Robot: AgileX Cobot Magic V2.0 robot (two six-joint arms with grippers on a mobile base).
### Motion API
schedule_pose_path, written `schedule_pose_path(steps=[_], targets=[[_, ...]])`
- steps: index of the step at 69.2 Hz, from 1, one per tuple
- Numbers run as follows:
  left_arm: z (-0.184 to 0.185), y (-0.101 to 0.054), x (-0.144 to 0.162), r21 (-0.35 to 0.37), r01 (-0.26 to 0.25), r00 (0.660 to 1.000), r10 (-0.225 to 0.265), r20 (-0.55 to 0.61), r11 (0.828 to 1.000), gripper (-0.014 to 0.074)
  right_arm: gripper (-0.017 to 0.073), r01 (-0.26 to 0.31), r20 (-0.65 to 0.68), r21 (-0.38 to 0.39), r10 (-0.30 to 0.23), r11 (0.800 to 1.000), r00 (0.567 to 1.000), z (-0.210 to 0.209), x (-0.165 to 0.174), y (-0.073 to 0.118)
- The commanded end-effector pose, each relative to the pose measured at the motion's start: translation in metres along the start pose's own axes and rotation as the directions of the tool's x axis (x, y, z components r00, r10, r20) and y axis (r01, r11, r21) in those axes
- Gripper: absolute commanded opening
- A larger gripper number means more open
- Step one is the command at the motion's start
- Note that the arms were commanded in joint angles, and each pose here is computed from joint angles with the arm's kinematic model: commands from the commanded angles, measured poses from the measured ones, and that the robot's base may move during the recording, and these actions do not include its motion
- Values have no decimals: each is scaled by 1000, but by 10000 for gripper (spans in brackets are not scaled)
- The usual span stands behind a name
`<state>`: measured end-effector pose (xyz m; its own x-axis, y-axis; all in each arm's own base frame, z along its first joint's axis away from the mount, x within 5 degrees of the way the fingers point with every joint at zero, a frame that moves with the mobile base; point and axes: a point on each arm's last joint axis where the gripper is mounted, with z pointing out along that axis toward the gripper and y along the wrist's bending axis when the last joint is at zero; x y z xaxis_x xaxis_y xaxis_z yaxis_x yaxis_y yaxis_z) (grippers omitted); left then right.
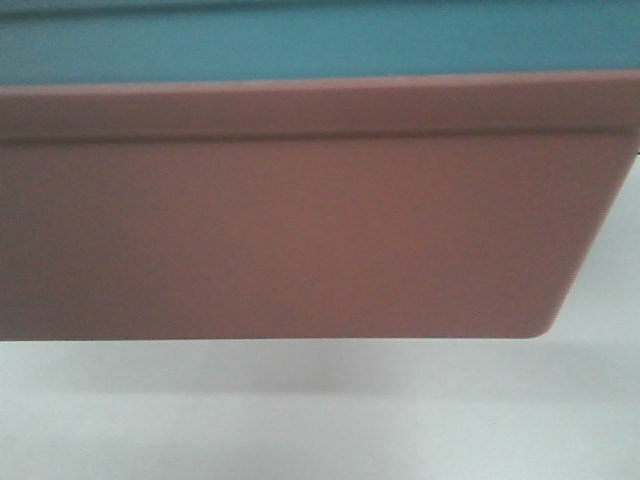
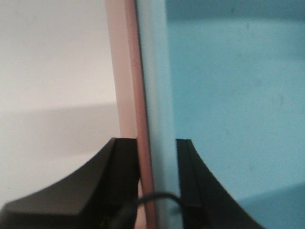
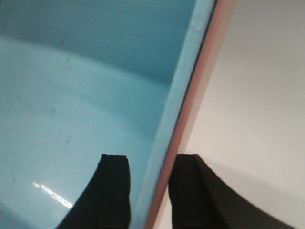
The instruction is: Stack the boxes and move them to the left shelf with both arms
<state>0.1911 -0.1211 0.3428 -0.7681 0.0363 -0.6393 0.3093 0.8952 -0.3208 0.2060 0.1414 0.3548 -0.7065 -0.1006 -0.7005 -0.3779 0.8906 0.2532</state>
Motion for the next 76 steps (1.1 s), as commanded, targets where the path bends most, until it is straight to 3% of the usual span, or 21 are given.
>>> schedule_pose_path(steps=[1,76], targets=[[-18,-7,-16,41,-36,988,30,153,998,-3,55,105,149,-2,-103,995,983,-22,-16,2],[-18,-7,-16,41,-36,988,30,153,998,-3,55,105,149,-2,-103,995,983,-22,-16,2]])
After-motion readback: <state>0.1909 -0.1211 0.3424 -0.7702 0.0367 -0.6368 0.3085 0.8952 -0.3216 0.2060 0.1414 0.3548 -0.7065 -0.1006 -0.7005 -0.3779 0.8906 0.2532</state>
